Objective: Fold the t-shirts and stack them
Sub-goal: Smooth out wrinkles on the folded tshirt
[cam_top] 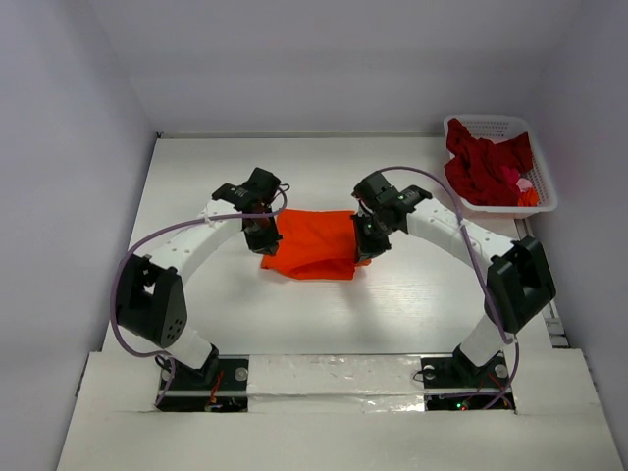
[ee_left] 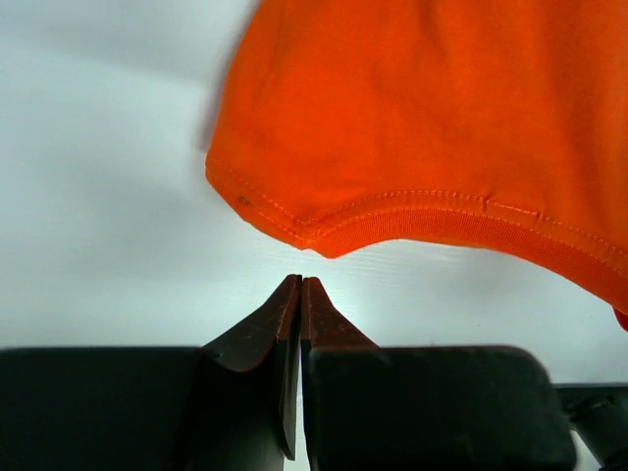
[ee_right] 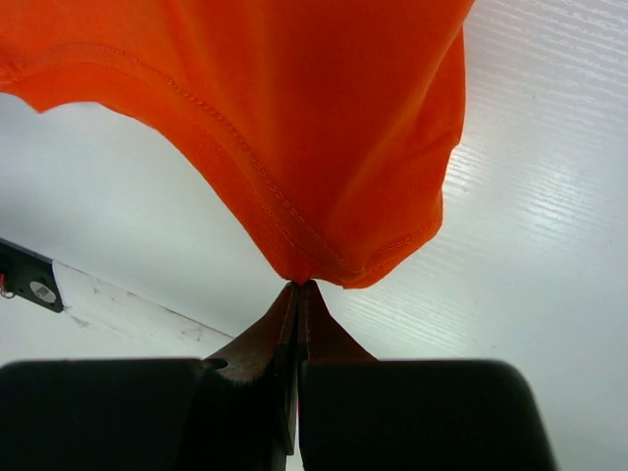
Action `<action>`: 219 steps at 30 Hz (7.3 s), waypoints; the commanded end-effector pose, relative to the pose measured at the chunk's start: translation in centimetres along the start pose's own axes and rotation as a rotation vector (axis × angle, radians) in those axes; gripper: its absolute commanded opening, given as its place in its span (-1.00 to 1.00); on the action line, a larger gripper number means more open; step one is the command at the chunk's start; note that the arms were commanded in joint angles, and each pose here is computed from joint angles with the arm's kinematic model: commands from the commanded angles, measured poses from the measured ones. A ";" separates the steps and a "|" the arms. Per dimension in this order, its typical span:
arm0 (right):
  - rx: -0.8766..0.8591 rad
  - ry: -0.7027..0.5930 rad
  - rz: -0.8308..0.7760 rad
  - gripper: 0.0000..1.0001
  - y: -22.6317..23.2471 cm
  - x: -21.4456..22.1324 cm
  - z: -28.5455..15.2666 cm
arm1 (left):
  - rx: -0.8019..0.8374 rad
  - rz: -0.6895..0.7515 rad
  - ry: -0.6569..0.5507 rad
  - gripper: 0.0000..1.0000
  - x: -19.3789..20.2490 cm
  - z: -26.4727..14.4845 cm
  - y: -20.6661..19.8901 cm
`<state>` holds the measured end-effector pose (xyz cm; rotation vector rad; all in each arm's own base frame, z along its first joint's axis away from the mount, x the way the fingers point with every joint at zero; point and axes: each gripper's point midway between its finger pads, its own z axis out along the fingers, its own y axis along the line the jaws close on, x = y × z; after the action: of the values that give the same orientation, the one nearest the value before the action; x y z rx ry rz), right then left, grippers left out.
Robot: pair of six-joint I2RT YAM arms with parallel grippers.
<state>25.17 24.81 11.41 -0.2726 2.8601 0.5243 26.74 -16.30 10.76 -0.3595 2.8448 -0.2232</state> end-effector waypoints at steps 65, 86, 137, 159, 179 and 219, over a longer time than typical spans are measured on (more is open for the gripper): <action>-0.038 -0.013 0.095 -1.00 -0.2 -10.3 8.0 | -0.085 0.054 0.112 -1.00 4.5 8.1 0.8; 0.000 -0.038 0.122 -1.00 -3.6 -14.2 8.9 | -0.065 0.049 0.131 -1.00 6.3 5.0 2.0; -0.055 0.035 0.049 -1.00 0.9 -4.6 10.0 | 0.114 0.024 -0.210 -1.00 -6.3 5.0 -7.5; -0.051 0.039 0.184 -1.00 -3.4 -8.4 11.1 | 0.134 0.015 -0.246 -1.00 -7.0 1.0 -7.7; -0.060 0.014 0.194 -1.00 -4.3 -10.2 10.2 | 0.009 -0.014 -0.219 -1.00 -8.1 8.4 -5.8; -0.049 -0.016 0.224 -1.00 -6.5 -12.0 9.4 | -0.014 -0.027 -0.250 -1.00 -14.3 11.9 -6.3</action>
<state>38.92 24.37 3.40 0.0630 2.9009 0.6621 43.97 -21.17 3.05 -0.3973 2.6158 -0.1936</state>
